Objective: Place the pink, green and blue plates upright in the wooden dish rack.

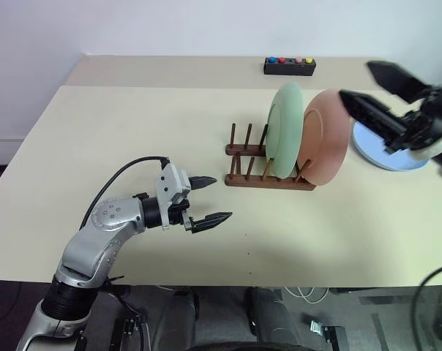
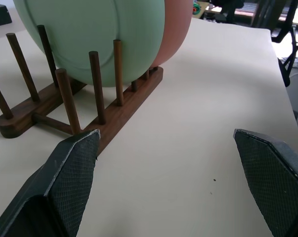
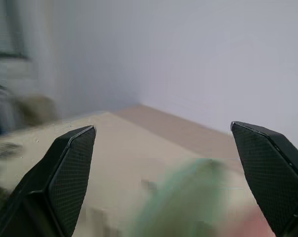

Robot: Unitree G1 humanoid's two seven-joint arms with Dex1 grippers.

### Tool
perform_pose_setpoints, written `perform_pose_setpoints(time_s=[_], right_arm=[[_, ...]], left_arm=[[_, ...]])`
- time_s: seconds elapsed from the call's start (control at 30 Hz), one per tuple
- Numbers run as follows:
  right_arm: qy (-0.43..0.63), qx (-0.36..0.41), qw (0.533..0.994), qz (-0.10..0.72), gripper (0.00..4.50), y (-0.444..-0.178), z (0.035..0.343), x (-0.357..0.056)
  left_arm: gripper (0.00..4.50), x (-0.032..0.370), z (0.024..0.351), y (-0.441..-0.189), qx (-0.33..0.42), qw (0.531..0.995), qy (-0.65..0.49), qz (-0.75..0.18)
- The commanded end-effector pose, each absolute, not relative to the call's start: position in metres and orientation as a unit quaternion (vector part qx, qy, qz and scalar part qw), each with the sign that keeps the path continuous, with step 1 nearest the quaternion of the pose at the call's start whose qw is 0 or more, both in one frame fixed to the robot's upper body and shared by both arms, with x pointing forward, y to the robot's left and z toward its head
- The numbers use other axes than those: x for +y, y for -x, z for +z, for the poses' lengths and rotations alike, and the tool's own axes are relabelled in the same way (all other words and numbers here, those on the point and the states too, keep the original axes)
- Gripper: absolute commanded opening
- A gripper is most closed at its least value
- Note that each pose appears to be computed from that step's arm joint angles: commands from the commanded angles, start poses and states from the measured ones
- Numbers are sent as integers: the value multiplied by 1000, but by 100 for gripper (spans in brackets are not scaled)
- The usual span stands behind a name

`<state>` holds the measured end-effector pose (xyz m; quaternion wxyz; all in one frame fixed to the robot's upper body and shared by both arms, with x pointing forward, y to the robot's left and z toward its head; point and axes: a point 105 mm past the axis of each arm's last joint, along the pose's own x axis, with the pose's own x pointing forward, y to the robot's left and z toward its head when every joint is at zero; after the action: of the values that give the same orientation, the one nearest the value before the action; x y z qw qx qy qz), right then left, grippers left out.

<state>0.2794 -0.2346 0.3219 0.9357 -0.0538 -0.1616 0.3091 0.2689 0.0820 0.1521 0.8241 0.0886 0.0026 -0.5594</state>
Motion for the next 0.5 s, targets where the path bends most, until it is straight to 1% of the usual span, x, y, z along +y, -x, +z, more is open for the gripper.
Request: perform_pose_setpoints(time_s=[0.03,0.13,0.2,0.27,0.3,0.37,0.5], right_arm=[[101,-153,954,237,447,-278,323,-279],[166,-69,965,189,447,-286,291,-309],[220,2,960,176,447,-291,258,-320],[260,47,950,167,447,-296,232,-328],[268,60,948,163,447,-300,221,-331],[271,71,948,153,447,-309,207,-335],[317,102,935,120,447,-334,177,-350]], left_arm=[[450,77,159,-266,-17,816,-92,-571],[450,75,160,-267,-18,813,-91,-575],[450,74,161,-268,-20,811,-89,-578],[450,73,161,-268,-21,809,-88,-581],[450,72,161,-268,-22,809,-88,-581],[450,72,162,-269,-24,808,-88,-582],[450,71,164,-270,-26,808,-87,-582]])
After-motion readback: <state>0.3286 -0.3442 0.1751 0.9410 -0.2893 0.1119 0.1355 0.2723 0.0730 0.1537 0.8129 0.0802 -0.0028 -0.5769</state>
